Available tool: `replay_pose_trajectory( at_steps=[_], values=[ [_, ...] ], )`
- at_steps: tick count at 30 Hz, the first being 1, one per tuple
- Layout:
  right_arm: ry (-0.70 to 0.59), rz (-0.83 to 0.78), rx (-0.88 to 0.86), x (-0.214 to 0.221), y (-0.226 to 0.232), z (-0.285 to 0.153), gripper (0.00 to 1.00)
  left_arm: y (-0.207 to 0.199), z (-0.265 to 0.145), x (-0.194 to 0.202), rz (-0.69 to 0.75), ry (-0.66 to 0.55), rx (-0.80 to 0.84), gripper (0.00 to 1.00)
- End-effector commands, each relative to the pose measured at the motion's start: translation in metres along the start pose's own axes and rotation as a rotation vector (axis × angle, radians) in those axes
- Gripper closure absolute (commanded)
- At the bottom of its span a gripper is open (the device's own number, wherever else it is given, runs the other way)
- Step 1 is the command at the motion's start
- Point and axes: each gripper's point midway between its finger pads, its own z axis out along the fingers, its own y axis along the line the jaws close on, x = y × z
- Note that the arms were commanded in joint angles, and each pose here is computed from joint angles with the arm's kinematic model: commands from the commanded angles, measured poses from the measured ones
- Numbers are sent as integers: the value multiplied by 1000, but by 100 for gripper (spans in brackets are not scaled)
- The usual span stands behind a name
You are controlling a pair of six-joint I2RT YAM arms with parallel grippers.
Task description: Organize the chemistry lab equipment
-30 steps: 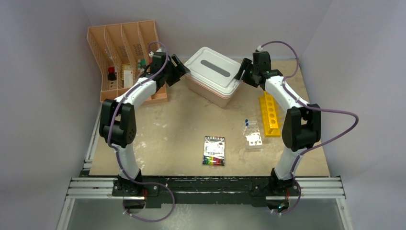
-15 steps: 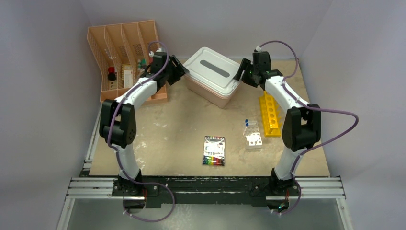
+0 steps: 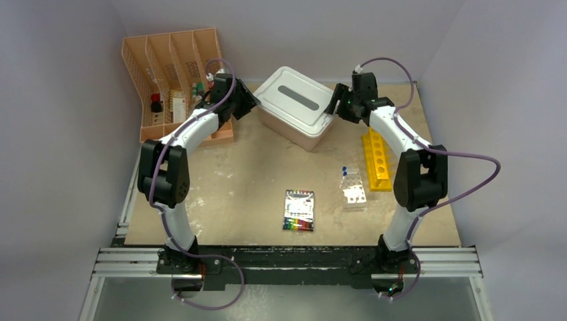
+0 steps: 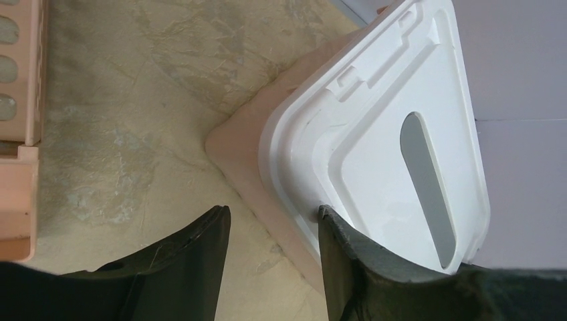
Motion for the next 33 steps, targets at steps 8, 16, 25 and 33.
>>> replay_pose_trajectory(
  at_steps=[8,16,25,33],
  values=[
    [0,-48,72,1,-12,-8,32,1,-4,-11,33,-7,6,43],
    [46,29,207,17,-38,14,53,-8,2,-14,24,8,38,40],
    [-107,-20,87,-30,-6,-28,31,-43,-43,-48,110,-81,118,38],
    [-356,-84,-29,-76,20,-127,26,-40,-121,-61,232,-174,100,36]
  ],
)
